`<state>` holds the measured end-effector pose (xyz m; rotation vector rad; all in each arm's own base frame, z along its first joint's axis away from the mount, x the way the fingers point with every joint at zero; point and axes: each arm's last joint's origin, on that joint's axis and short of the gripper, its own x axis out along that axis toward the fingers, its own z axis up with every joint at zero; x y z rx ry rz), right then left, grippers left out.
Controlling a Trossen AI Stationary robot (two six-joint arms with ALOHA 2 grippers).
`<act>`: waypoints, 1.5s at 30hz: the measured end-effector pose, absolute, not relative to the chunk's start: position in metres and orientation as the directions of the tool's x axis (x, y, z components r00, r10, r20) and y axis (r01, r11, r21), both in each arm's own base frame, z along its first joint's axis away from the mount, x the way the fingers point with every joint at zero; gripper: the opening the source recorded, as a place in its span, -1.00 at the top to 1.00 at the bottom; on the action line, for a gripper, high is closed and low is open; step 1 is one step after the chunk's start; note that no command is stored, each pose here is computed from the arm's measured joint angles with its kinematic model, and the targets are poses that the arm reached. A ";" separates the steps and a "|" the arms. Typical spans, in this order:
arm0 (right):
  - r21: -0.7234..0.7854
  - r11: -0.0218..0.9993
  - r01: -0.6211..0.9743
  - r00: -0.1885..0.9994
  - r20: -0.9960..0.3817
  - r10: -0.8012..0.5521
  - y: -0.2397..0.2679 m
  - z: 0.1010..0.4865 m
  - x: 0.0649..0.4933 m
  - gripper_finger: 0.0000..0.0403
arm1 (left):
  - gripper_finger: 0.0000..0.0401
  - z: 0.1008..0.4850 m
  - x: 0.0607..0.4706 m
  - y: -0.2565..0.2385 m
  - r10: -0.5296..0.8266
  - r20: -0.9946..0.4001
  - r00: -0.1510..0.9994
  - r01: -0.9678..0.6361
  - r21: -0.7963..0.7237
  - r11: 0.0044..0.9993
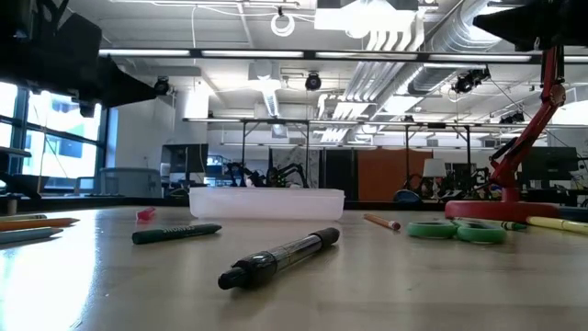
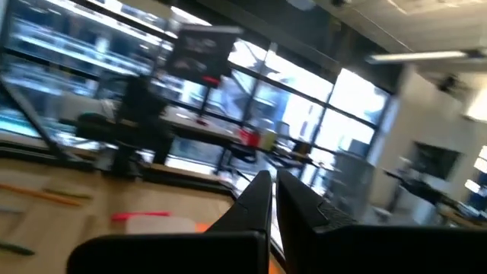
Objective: Pick & place school supplies into a supply box
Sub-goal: Put the yellow pen into the orange supply box
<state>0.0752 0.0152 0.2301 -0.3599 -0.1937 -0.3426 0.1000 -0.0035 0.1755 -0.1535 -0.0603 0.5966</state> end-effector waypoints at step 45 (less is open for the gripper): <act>0.261 0.776 0.574 0.592 -0.787 -0.173 0.059 0.216 0.137 0.56 | 0.71 0.187 0.099 -0.004 0.559 0.096 0.824 -0.468 -0.441 0.766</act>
